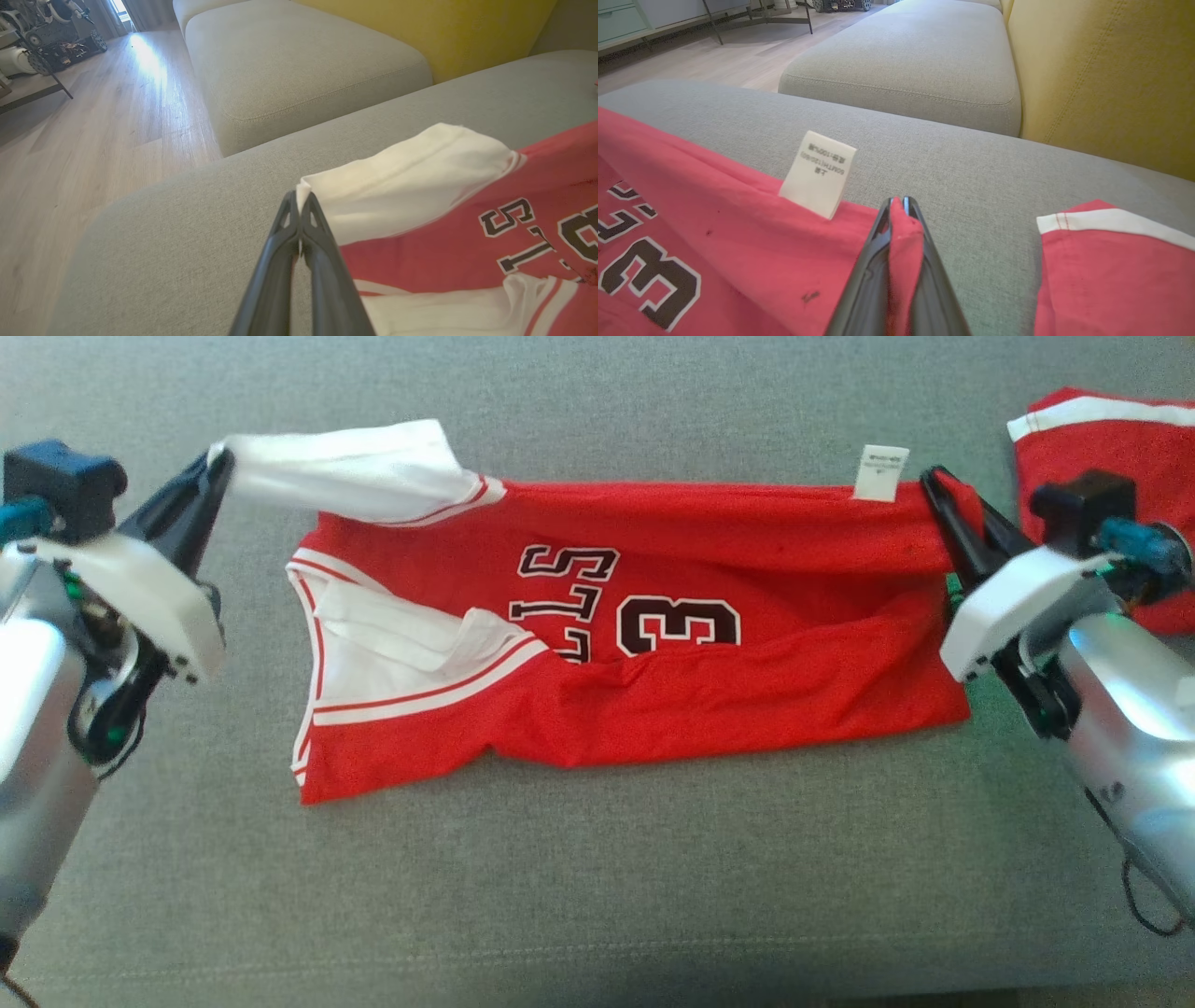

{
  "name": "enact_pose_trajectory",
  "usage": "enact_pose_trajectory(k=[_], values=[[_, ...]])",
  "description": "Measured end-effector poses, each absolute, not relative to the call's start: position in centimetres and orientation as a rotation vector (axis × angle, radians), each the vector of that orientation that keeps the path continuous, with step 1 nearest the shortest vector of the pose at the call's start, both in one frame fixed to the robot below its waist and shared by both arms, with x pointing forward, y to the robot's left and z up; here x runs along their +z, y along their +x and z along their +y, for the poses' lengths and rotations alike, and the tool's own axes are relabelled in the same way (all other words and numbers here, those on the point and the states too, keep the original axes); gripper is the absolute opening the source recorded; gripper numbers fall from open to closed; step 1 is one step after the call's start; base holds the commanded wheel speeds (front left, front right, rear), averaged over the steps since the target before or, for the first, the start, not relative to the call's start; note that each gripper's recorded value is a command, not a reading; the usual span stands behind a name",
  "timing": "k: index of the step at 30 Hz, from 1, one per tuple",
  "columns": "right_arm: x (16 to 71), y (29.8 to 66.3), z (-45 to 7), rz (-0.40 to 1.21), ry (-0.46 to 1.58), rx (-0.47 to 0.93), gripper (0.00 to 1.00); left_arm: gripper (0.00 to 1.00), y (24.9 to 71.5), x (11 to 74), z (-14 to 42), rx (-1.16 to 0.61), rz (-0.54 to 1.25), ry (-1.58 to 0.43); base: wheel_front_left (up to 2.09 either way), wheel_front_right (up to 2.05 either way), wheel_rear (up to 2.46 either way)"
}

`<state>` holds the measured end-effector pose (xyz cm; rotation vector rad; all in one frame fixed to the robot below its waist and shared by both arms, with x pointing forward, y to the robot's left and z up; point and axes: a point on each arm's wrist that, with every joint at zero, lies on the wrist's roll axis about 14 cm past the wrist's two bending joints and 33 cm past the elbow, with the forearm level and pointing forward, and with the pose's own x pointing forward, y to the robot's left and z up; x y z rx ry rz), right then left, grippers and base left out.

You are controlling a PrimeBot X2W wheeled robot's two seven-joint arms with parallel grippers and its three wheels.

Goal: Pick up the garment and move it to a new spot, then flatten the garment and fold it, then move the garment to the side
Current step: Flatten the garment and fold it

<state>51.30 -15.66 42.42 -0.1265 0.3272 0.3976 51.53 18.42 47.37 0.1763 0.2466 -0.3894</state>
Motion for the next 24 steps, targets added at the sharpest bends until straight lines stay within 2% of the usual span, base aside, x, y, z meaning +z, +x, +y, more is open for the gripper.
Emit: enact_pose_trajectory(k=[13,24], values=[[40.9,46.9,-16.0,0.442,-0.119,0.446,0.00,0.00,45.5,45.7,18.7,-0.429,0.363,0.200,0.00,0.00,0.00],[40.3,45.9,-16.4,0.520,-0.118,0.457,0.00,0.00,42.0,43.1,18.0,-0.490,0.496,0.220,0.00,0.00,0.00]])
